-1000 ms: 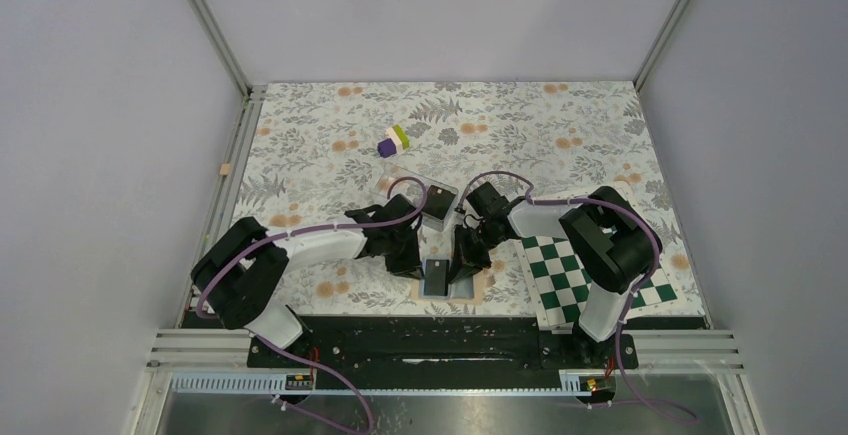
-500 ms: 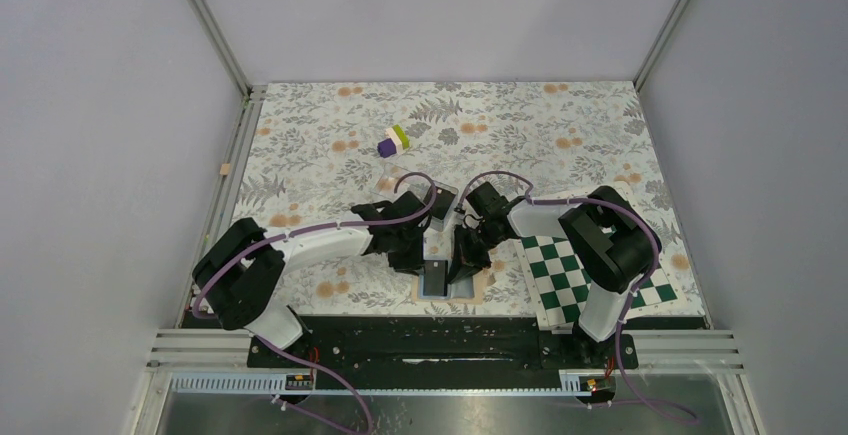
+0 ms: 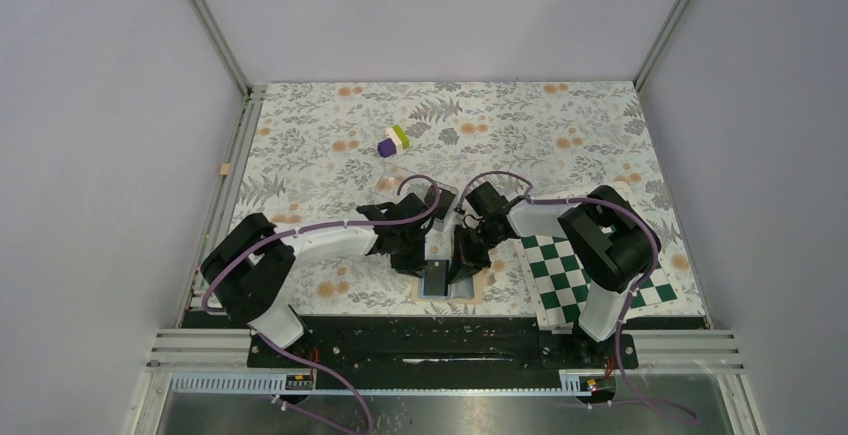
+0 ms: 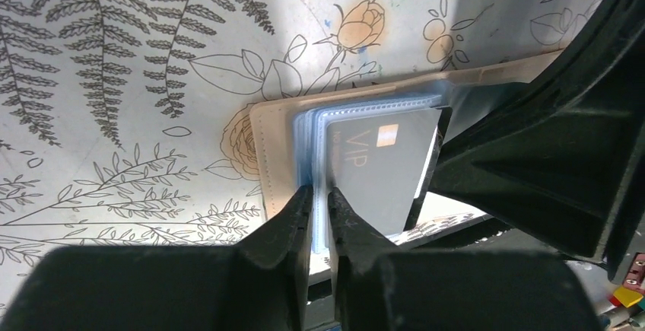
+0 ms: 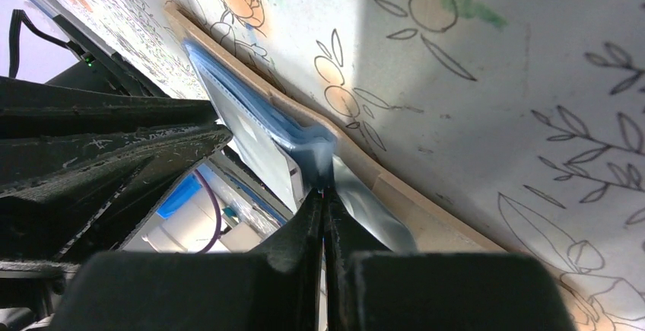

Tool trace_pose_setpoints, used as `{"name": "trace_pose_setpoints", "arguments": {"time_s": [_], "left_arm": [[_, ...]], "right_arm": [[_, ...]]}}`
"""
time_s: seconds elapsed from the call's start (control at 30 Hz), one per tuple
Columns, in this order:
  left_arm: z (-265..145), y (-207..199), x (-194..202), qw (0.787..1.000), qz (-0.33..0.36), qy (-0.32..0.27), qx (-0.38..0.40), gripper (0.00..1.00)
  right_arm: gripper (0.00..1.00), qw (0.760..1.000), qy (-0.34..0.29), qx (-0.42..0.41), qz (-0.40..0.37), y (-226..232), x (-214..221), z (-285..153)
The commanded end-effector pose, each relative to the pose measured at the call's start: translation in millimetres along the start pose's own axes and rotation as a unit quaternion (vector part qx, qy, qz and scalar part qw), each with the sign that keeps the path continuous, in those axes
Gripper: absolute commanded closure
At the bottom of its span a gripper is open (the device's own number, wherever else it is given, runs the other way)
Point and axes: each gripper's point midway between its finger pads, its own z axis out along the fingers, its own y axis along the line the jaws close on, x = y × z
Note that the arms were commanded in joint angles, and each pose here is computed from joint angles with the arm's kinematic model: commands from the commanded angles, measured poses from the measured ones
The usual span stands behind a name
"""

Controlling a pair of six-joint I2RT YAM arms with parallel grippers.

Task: Put the credit cards into the card holder
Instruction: Insert the credit card into the card holder.

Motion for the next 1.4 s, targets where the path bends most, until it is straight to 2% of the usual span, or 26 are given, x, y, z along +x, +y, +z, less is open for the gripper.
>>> {"name": "trace_pose_setpoints", "arguments": {"time_s": [0.0, 0.17, 0.67, 0.77, 0.87, 0.93, 1.37], "left_arm": [[0.1, -17.6, -4.7, 0.999, 0.006, -0.009, 0.038, 0.89], [-11.6, -33.6, -11.3, 0.997, 0.006, -0.026, 0.076, 0.93], [-25.1, -58.1, -8.7, 0.983, -0.022, -0.034, 0.177, 0.9], [-26.9, -50.4, -9.5, 0.984, -0.03, -0.038, 0.173, 0.87], [-25.8, -36.2, -10.7, 0.987, -0.039, -0.043, 0.152, 0.78], [-22.2, -24.4, -10.6, 0.989, -0.048, -0.041, 0.136, 0.76], [2.8, -2.1, -4.6, 0.995, -0.052, -0.014, 0.085, 0.74]], "right_arm": [[0.95, 1.0, 0.015, 0.022, -0.005, -9.3, 6.0, 7.0], [0.95, 1.0, 0.015, 0.022, -0.006, -9.2, 6.4, 6.6], [0.94, 0.999, 0.018, 0.026, -0.006, -12.0, 7.2, 7.3], [0.94, 0.999, 0.018, 0.026, -0.006, -11.6, 7.8, 7.1], [0.94, 1.0, 0.016, 0.025, -0.007, -10.2, 7.4, 5.3], [0.94, 1.0, 0.015, 0.024, -0.008, -8.9, 7.6, 4.6], [0.94, 1.0, 0.018, 0.024, -0.008, -9.9, 8.5, 5.2]]}}
